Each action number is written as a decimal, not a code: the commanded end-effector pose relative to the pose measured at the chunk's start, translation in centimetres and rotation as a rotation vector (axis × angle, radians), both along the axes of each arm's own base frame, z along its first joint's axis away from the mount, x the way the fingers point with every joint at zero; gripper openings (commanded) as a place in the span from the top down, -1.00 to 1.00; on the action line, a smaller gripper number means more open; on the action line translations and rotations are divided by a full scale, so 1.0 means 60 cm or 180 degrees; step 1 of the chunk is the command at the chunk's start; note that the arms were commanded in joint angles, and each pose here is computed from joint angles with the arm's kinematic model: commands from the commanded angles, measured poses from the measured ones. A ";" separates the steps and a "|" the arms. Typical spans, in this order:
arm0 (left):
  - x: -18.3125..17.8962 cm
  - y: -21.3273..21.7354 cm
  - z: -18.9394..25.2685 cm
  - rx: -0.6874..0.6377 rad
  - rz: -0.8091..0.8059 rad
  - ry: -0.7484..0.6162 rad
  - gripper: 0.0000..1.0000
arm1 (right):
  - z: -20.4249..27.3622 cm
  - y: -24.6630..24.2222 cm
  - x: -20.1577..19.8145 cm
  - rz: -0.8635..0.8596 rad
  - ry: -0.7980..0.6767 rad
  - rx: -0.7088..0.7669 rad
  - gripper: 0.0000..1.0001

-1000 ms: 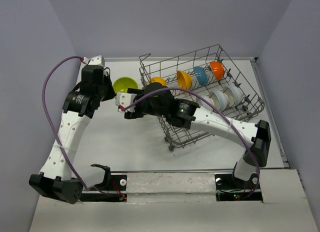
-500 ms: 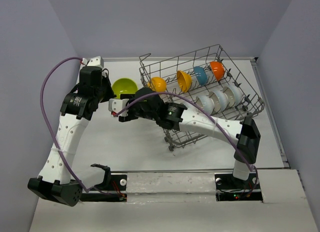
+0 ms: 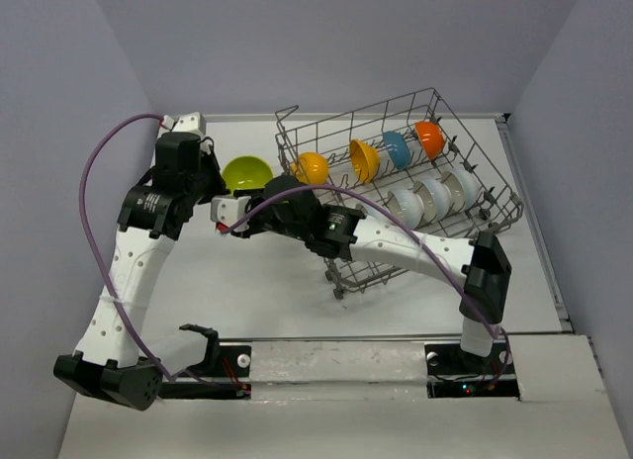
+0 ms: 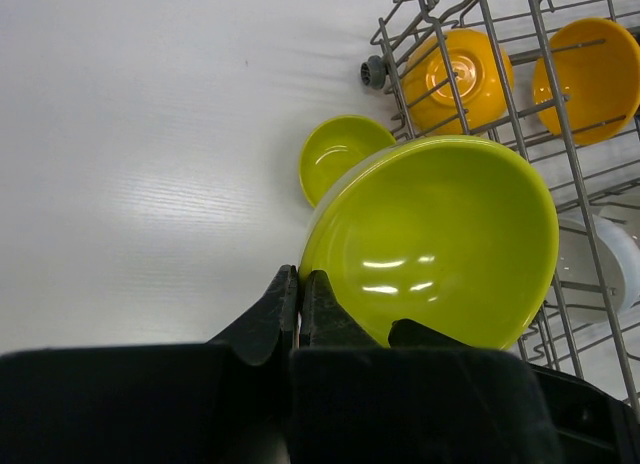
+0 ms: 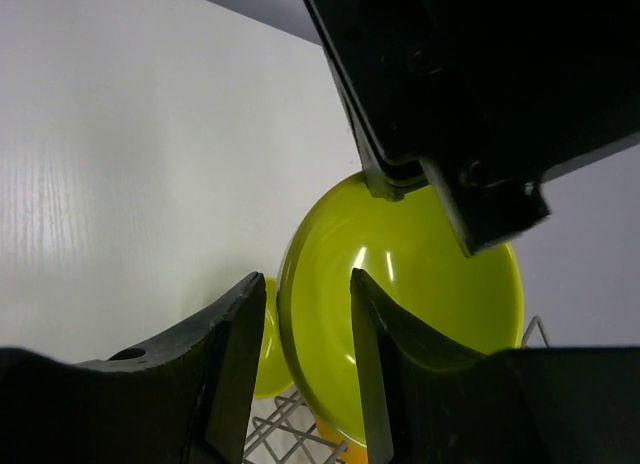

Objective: Load the bowls into the dish rack
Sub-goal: Pass from the left arm to the right

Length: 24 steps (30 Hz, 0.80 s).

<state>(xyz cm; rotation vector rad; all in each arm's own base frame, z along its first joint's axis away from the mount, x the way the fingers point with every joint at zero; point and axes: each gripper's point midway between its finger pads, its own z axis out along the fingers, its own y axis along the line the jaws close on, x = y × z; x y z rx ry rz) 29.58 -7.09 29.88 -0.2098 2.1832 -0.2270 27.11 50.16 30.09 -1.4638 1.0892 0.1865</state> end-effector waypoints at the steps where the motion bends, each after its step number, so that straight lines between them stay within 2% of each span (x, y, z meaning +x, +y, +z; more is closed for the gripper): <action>1: -0.004 -0.002 0.068 -0.0087 -0.0065 -0.0388 1.00 | 0.028 0.017 0.003 -0.0012 -0.0113 0.0169 0.10; 10: -0.006 -0.002 0.077 -0.0086 -0.0088 -0.0422 1.00 | 0.020 0.018 0.009 -0.0053 -0.0140 0.0132 0.12; 20: -0.003 -0.003 0.068 -0.0071 -0.0104 -0.0389 1.00 | 0.031 0.014 0.013 -0.0114 -0.0189 0.0189 0.38; 24: -0.003 -0.004 0.072 -0.0074 -0.0111 -0.0408 1.00 | 0.031 0.013 0.015 -0.0134 -0.0192 0.0199 0.57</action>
